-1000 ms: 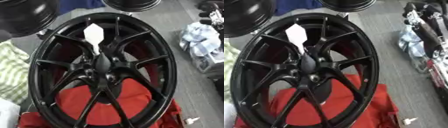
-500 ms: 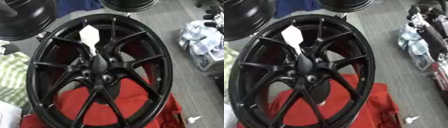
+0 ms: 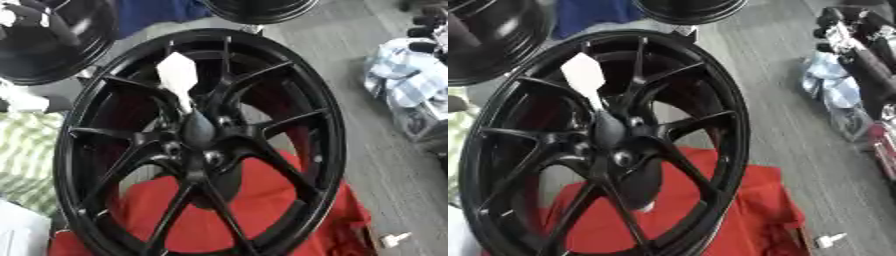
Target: Pull the pin out of the wheel hub.
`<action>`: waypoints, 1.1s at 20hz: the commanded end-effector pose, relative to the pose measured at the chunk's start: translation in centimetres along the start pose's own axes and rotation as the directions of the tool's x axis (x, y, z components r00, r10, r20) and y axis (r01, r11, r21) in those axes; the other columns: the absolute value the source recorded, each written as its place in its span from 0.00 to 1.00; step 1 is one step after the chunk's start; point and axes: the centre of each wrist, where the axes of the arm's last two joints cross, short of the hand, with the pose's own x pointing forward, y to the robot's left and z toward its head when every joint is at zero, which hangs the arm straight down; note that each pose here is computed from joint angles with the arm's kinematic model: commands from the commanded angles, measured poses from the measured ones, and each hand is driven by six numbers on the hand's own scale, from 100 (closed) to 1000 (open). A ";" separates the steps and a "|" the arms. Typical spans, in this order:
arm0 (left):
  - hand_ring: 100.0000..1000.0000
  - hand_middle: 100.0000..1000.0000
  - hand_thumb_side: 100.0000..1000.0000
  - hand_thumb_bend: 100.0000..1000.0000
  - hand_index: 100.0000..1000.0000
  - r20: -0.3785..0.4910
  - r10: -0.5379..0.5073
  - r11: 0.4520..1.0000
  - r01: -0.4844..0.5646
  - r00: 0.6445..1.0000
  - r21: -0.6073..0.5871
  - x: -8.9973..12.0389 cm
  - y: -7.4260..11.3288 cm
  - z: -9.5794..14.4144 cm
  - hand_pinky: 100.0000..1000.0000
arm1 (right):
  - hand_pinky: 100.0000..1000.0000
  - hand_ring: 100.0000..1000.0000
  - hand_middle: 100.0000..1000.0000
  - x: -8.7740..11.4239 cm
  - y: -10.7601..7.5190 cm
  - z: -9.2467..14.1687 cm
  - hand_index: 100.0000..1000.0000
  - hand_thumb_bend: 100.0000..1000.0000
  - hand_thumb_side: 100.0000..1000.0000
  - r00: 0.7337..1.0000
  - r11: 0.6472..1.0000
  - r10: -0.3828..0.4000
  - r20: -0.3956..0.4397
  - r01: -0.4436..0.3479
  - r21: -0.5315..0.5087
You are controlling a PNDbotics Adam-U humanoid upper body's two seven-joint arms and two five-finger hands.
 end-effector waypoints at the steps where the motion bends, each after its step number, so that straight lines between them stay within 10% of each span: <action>1: 0.74 0.68 0.39 0.50 0.79 0.019 -0.029 0.999 0.029 0.999 -0.016 0.1 1.7 -0.6 0.81 | 0.76 0.75 0.70 1.2 -0.7 -0.4 0.75 0.11 0.49 0.999 1.000 0.016 0.037 -0.016 0.003; 22: 0.73 0.71 0.31 0.50 0.79 0.150 0.067 0.972 -0.030 0.986 -0.234 2.6 6.3 -2.8 0.82 | 0.76 0.75 0.70 0.7 0.5 -0.5 0.75 0.06 0.53 1.000 0.999 -0.013 0.016 0.012 0.050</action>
